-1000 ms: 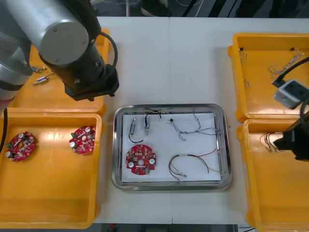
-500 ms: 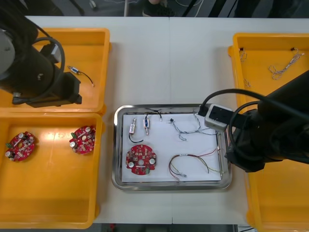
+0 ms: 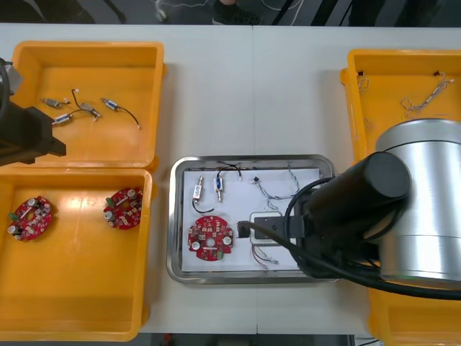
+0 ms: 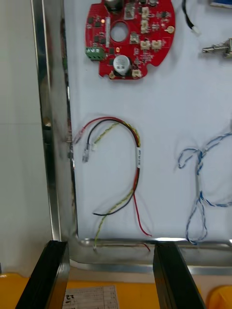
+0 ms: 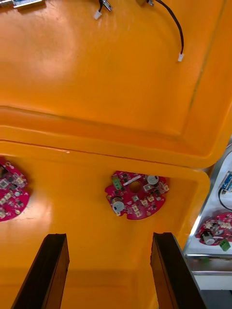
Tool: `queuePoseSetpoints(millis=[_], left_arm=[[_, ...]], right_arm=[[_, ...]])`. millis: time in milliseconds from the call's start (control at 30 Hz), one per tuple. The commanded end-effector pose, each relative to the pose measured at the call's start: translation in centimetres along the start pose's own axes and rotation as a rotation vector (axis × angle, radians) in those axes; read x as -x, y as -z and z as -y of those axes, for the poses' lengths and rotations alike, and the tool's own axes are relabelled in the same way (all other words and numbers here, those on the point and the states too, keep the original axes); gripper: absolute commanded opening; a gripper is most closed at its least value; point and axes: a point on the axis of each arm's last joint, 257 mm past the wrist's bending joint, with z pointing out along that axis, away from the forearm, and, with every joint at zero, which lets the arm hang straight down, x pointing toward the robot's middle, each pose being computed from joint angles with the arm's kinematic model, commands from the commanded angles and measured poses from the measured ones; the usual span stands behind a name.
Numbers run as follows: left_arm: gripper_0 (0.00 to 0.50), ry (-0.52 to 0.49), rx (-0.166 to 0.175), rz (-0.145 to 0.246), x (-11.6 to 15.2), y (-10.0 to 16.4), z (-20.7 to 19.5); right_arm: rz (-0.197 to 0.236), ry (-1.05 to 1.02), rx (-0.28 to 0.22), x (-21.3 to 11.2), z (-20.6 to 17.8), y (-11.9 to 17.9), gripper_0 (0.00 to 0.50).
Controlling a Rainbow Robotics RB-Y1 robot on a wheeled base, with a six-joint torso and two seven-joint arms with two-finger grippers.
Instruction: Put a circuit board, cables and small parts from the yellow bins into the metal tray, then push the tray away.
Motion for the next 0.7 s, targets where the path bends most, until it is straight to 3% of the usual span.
queuePoseSetpoints(millis=[33,167,433,700], left_arm=[[0.500,-0.105,0.040,0.035,0.2,1.8,-3.3],[0.500,-0.122,0.043,0.036,0.0,2.0,-4.1],[0.500,-0.130,0.046,0.036,-0.5,2.2,-5.1],[0.500,-0.148,0.048,0.026,-0.8,2.0,-5.3]], right_arm=[[0.032,0.066,0.022,3.1,-0.8,-1.3,0.500],[0.038,0.085,0.020,4.5,-1.6,-2.3,0.500],[-0.003,0.137,0.002,5.5,-3.8,-5.7,0.500],[-0.033,0.123,0.061,5.4,-6.0,-8.7,0.500]])
